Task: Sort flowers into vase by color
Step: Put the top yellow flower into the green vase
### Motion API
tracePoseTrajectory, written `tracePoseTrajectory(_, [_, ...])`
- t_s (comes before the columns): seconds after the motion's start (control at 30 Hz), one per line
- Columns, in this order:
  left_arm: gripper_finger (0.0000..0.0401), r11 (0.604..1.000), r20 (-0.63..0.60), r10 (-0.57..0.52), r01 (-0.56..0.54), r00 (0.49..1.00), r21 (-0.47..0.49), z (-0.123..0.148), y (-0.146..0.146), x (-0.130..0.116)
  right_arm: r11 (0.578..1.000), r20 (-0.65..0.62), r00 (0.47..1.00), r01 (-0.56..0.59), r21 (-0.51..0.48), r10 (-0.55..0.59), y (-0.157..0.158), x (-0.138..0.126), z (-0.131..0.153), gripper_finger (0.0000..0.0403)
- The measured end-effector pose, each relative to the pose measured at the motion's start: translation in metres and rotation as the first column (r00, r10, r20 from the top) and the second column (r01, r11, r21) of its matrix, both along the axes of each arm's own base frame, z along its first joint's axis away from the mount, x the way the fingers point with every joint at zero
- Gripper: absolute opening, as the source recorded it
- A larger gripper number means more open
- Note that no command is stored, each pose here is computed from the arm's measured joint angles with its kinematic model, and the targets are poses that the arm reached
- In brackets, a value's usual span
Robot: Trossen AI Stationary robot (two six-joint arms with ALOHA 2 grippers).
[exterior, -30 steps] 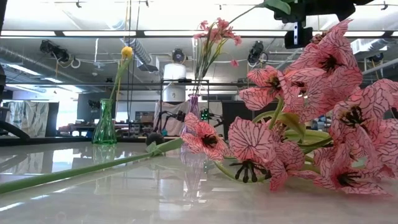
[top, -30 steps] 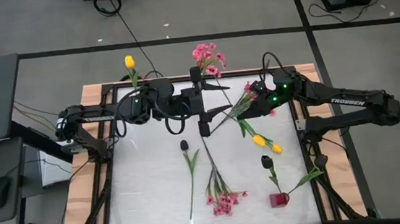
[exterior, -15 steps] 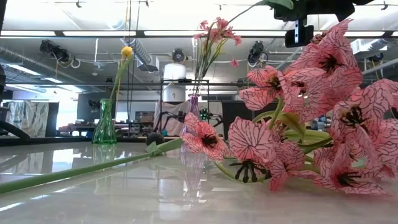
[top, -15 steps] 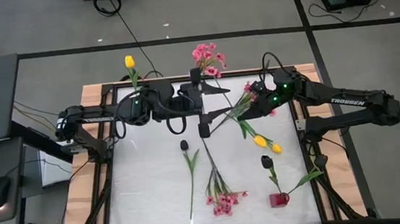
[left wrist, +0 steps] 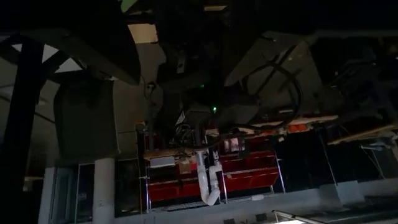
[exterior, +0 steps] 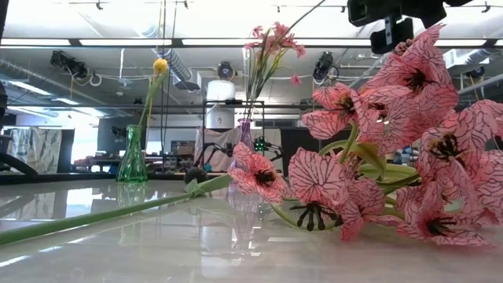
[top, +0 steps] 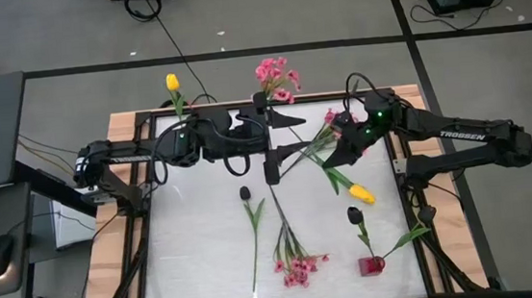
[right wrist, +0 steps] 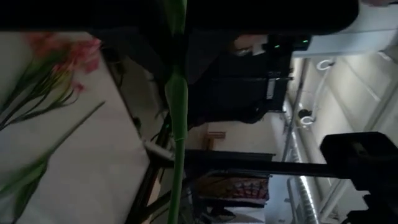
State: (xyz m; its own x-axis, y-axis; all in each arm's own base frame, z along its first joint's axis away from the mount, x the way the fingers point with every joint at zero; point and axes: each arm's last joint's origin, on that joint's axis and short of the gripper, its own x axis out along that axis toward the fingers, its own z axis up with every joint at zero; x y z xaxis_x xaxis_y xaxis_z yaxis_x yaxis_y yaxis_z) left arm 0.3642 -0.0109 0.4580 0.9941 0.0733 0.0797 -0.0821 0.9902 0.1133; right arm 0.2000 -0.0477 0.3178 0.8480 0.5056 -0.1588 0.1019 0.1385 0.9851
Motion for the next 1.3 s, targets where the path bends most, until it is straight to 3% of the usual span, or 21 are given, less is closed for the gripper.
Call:
tracePoseTrajectory(0.33, [0.0233, 1.0, 0.004, -0.001, 0.001, 1.0, -0.006, 0.0, 0.0, 0.0, 0.983, -0.018, 0.996, -0.079, 0.165, 0.083, 0.002, 0.0, 0.008, 0.0043])
tracePoseTrajectory(0.67, [0.0233, 1.0, 0.004, 0.002, -0.002, 1.0, -0.005, 0.0, 0.001, 0.0, 0.938, -0.068, 0.979, -0.161, 0.308, 0.19, 0.005, -0.002, 0.012, 0.0043])
tracePoseTrajectory(1.3, [0.0233, 1.0, 0.003, 0.002, -0.002, 1.0, -0.006, 0.0, 0.001, 0.0, 0.897, -0.027, 0.976, -0.186, 0.401, 0.214, 0.005, -0.002, 0.027, 0.0043])
